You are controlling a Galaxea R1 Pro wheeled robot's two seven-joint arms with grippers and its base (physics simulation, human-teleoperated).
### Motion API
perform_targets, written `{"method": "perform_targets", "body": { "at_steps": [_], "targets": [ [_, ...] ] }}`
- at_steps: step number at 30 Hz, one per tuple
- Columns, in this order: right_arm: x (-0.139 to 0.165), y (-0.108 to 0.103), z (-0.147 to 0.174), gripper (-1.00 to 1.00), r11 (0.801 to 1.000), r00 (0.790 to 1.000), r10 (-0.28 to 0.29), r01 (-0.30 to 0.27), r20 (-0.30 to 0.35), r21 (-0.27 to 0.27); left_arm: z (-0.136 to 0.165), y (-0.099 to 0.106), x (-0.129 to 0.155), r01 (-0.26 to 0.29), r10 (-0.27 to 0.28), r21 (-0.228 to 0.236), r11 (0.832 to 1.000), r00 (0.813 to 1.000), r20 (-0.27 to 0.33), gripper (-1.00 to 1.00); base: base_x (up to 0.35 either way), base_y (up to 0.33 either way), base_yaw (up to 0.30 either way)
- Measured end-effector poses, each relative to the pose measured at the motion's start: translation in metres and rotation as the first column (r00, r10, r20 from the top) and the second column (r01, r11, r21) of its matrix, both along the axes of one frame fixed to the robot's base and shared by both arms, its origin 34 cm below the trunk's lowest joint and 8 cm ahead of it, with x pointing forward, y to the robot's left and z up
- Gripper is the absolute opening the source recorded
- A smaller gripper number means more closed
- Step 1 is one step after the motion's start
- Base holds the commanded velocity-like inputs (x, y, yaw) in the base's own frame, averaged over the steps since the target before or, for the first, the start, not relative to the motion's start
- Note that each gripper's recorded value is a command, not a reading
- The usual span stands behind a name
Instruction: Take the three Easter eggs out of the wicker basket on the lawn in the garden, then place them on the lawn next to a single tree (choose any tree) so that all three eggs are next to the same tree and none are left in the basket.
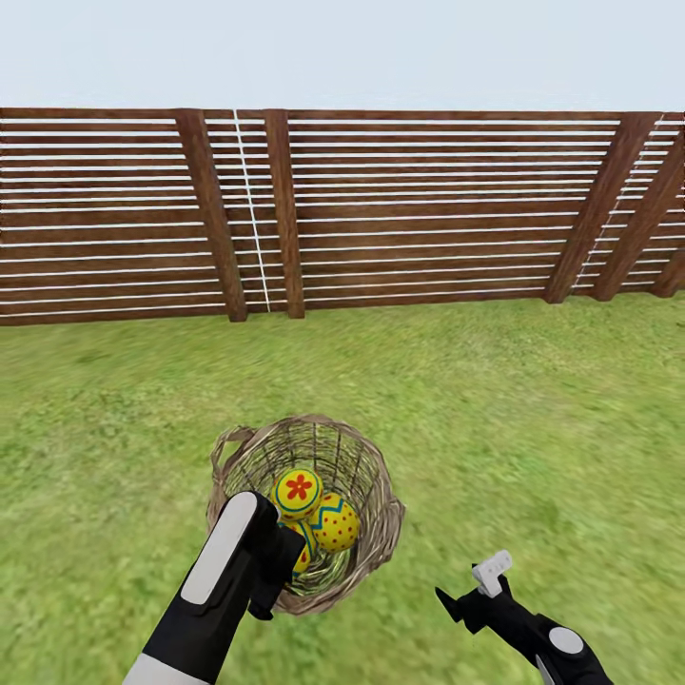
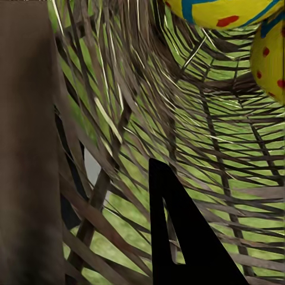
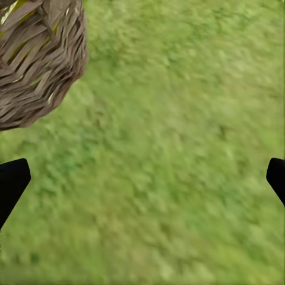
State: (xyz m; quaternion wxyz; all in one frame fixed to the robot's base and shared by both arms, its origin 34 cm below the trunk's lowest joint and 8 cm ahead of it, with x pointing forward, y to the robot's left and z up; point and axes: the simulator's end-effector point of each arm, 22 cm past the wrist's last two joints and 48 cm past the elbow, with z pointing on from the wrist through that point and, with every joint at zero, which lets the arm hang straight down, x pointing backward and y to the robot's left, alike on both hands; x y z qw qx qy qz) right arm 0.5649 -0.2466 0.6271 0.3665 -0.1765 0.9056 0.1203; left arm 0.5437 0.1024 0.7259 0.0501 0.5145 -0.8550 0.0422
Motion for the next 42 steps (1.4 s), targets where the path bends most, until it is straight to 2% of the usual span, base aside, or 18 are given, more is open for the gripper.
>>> {"method": "perform_targets", "body": {
  "at_steps": [26, 42],
  "targets": [
    [0.001, -0.001, 0.043, 1.0, 1.0, 1.0, -0.002, 0.002, 0.011, 0.001, 0.027, 0.004, -0.013, -0.014, 0.015, 0.015, 1.0, 0.999, -0.048, -1.0, 0.0, 0.0, 0.0],
    [-0.001, -0.001, 0.064, 1.0, 1.0, 1.0, -0.002, 0.002, 0.012, 0.0, 0.046, 0.005, -0.018, -0.013, 0.014, 0.017, 1.0, 0.998, -0.056, -1.0, 0.0, 0.0, 0.0]
  ]
}}
